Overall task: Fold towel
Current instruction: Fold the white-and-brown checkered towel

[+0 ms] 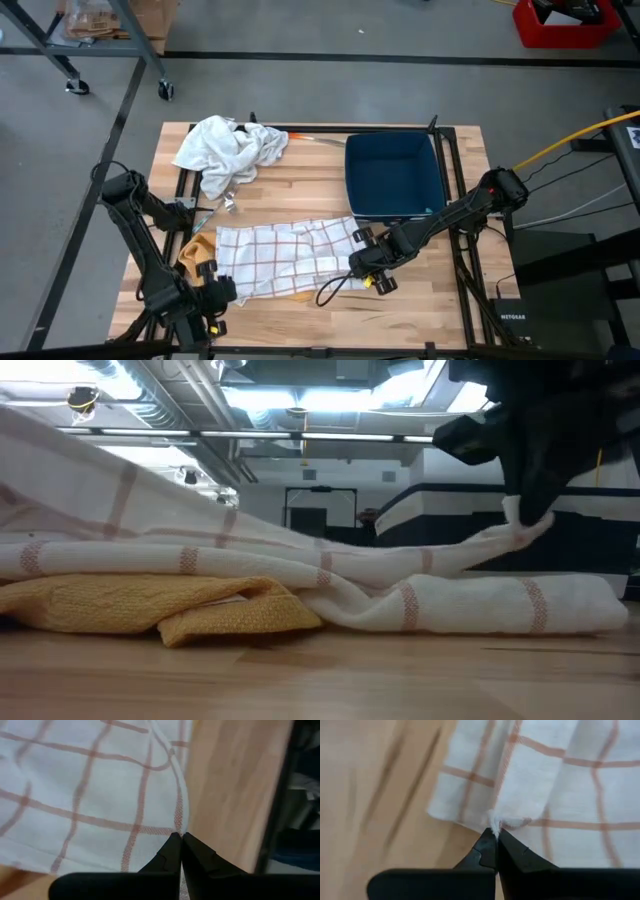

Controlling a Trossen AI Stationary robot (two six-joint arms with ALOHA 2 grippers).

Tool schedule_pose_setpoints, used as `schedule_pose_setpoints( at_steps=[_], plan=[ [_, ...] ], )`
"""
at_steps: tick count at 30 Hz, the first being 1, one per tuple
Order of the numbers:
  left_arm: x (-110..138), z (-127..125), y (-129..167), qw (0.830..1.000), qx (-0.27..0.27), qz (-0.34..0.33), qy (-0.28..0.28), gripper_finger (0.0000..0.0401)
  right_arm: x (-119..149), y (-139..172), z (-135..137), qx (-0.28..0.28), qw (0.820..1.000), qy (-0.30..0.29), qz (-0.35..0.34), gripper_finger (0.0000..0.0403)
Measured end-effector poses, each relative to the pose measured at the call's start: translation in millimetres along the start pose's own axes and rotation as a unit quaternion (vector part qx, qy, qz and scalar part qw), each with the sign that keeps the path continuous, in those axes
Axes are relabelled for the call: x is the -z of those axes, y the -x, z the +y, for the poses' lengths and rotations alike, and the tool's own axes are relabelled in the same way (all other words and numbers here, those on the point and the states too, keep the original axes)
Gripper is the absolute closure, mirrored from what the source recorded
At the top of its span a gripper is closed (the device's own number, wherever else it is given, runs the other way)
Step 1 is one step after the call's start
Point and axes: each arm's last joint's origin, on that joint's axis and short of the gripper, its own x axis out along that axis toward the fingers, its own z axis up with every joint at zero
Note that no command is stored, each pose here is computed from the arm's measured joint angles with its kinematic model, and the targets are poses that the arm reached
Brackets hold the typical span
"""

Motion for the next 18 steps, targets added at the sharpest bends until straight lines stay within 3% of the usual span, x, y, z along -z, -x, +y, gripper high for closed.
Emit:
schedule_pose_setpoints(
  at_steps=[11, 18],
  plan=[
    [0.3, -3.8, 0.1, 0.998, 0.022, 0.018, 0.051, 0.04, -3.2, -0.5, 4.6, -0.079, 0.994, -0.073, -0.007, 0.0397],
    [2.5, -5.0, -1.8, 0.995, 0.022, 0.044, 0.089, 0.0358, -1.6, -11.2, 5.4, -0.09, 0.989, -0.112, 0.021, 0.0397]
  ],
)
